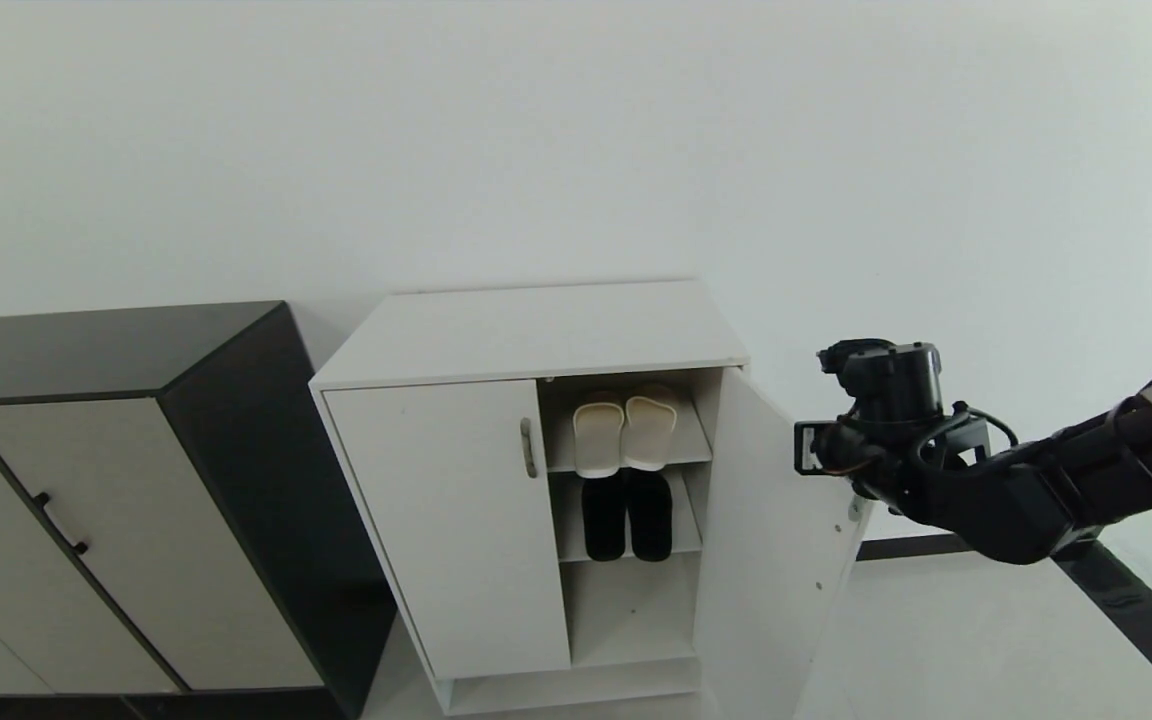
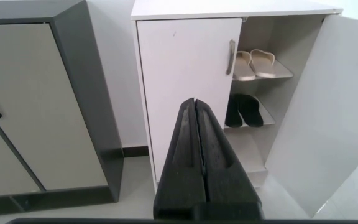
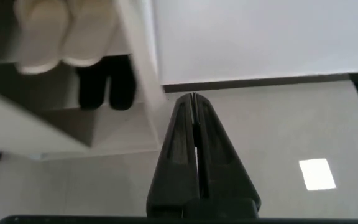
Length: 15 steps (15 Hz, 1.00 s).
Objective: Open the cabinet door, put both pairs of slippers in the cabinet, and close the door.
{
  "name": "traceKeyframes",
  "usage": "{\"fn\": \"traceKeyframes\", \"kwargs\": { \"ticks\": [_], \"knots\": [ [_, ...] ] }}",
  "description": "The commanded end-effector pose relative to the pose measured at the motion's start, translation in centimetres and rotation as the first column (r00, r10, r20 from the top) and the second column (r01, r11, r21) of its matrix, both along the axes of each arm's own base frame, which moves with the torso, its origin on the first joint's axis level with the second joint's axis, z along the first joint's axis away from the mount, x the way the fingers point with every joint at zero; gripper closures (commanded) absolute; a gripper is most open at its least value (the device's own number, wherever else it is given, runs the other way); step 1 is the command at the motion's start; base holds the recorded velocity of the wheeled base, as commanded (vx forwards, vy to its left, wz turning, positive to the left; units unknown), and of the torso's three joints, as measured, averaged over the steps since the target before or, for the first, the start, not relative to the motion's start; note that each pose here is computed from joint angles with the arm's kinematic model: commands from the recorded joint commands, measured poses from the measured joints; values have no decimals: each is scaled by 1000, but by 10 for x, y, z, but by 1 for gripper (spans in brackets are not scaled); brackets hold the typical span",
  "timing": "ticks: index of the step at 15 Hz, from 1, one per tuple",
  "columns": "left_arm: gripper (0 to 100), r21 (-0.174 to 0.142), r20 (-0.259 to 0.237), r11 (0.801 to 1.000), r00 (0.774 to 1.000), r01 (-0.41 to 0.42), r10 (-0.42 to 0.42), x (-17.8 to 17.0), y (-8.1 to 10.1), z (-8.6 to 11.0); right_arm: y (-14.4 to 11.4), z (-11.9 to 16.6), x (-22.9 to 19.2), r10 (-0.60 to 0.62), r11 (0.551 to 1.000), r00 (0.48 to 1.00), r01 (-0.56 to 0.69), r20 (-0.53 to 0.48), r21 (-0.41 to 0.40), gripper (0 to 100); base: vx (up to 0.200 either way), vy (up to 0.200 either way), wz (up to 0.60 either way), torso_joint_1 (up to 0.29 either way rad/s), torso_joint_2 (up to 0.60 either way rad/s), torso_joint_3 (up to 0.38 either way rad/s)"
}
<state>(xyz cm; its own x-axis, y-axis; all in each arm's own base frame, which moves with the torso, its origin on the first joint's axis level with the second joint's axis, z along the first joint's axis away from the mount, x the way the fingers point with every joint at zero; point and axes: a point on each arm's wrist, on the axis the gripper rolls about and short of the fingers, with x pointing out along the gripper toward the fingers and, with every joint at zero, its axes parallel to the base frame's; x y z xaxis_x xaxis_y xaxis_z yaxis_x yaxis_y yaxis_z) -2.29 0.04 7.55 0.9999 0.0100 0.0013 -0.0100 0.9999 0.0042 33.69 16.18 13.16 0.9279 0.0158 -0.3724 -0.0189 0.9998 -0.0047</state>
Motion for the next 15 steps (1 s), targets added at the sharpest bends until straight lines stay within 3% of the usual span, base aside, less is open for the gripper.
{"fn": "traceKeyframes", "kwargs": {
  "ticks": [1, 5, 8, 10, 15],
  "knots": [
    [100, 0, -1, 1000, 1000, -1, 1, 0, 0, 0, 12, 24, -31, 88, 996, 995, -89, 43, 32, 100, 0, 0, 0, 0, 0, 0],
    [100, 0, -1, 1000, 1000, -1, 1, 0, 0, 0, 9, 25, -42, 157, 982, 985, -163, 69, 91, 100, 0, 0, 0, 0, 0, 0],
    [100, 0, -1, 1000, 1000, -1, 1, 0, 0, 0, 7, 12, -48, 201, 979, 977, -201, 70, -8, 100, 0, 0, 0, 0, 0, 0],
    [100, 0, -1, 1000, 1000, -2, 2, 0, 0, 0, 11, 10, -55, 226, 974, 970, -225, 95, -16, 100, 0, 0, 0, 0, 0, 0],
    [100, -1, -1, 1000, 1000, -2, 2, 0, 0, 0, 24, 3, -67, 274, 962, 957, -273, 97, -23, 100, 0, 0, 480, 2, -1, 3]
  ]
}}
